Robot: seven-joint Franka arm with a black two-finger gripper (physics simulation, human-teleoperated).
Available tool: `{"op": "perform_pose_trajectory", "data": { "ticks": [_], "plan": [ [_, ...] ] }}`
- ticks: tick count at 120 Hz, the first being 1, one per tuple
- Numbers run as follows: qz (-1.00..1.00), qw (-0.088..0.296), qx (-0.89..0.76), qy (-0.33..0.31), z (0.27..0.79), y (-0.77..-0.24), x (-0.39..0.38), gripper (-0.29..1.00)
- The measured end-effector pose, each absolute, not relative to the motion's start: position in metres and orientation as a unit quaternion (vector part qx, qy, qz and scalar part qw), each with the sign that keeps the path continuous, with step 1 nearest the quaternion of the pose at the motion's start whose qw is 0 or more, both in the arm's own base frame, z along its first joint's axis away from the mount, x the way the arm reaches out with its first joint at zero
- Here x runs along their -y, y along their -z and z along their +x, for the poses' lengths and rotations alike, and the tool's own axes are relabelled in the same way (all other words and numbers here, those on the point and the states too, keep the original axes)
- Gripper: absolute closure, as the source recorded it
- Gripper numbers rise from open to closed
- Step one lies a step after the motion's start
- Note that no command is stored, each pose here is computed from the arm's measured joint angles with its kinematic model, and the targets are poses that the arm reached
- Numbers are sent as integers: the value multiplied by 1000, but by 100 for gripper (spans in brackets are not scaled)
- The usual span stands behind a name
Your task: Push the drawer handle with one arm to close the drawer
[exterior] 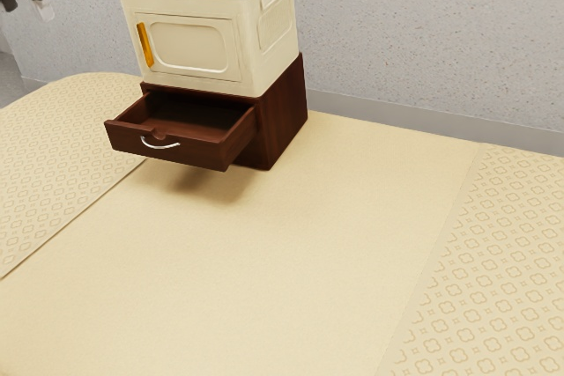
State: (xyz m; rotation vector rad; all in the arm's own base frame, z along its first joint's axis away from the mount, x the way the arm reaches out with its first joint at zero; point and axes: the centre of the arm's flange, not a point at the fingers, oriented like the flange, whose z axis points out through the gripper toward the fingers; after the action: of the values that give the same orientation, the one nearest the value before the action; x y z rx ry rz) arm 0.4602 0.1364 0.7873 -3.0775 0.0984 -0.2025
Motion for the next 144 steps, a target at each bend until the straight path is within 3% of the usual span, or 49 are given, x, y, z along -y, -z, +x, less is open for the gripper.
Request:
{"op": "perform_pose_trajectory", "data": {
  "ticks": [25, 41, 71, 98, 144],
  "plan": [
    [-997, 21, -74, 28, 481, -758, -115, 0],
    [-995, 3, -95, -33, 494, -699, -101, 1],
    [-990, -15, -83, -117, 502, -578, -113, 53],
    [-991, -2, -68, -116, 510, -527, -122, 72],
    [-998, 30, -41, -47, 549, -468, -116, 78]
  ]
}}
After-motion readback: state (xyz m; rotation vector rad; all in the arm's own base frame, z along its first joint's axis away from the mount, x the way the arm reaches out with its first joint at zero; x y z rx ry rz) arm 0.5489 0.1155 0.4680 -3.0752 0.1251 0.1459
